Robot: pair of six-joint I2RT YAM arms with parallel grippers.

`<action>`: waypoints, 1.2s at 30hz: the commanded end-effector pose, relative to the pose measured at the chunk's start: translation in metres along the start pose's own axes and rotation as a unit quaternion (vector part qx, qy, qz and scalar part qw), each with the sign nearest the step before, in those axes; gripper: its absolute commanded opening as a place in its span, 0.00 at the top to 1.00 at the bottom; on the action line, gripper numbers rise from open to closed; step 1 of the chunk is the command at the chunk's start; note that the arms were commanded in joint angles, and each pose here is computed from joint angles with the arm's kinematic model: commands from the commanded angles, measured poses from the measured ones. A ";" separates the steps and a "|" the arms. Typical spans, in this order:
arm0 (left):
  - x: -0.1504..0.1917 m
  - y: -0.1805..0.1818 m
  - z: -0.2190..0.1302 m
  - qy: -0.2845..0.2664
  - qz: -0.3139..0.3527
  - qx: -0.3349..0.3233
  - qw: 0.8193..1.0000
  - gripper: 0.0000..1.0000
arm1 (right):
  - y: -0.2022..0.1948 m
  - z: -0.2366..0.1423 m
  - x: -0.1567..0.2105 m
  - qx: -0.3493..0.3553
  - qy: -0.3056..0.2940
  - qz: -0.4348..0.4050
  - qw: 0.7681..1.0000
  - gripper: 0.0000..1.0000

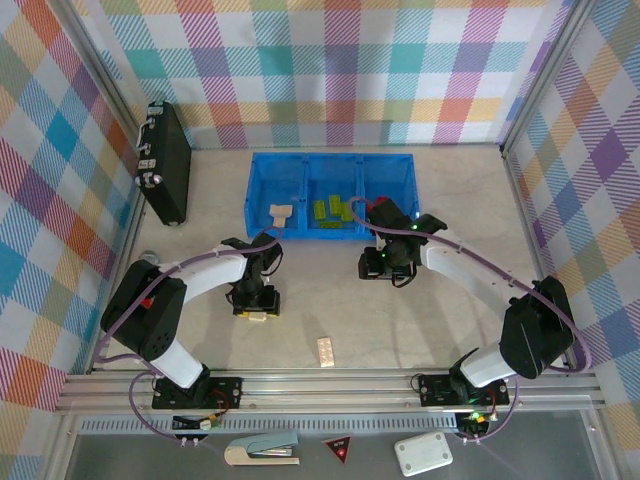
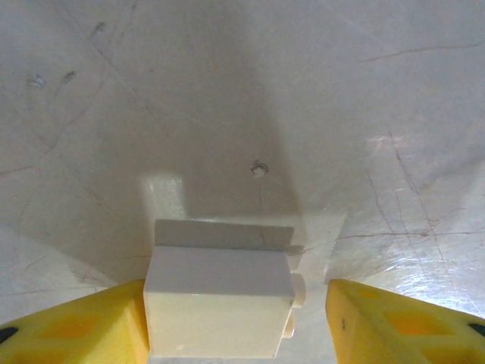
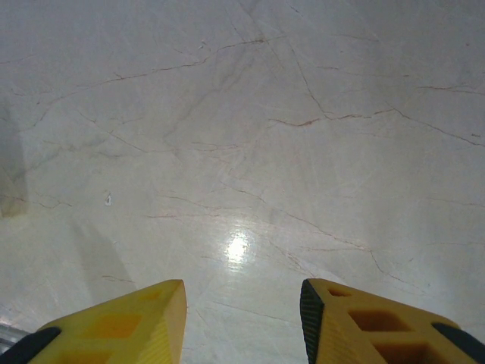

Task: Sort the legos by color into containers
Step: Pick up the lego from the bottom-left of the table.

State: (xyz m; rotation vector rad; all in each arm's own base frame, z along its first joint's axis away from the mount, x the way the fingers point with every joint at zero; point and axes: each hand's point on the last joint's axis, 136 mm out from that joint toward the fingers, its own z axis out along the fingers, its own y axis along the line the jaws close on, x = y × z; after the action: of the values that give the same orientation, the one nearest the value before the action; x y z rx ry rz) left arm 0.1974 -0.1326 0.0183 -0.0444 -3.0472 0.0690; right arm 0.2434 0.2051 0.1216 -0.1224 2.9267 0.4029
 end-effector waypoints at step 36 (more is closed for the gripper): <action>-0.034 -0.016 -0.057 -0.046 0.022 -0.008 0.999 0.51 | 0.002 -0.016 -0.003 0.000 -0.020 -0.006 1.000 0.55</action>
State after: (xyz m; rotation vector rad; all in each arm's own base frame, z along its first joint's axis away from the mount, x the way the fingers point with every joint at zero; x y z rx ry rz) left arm 0.2305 -0.1475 0.0571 -0.0652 -3.1288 0.0875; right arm 0.2437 0.2039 0.1223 -0.1214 2.9223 0.3929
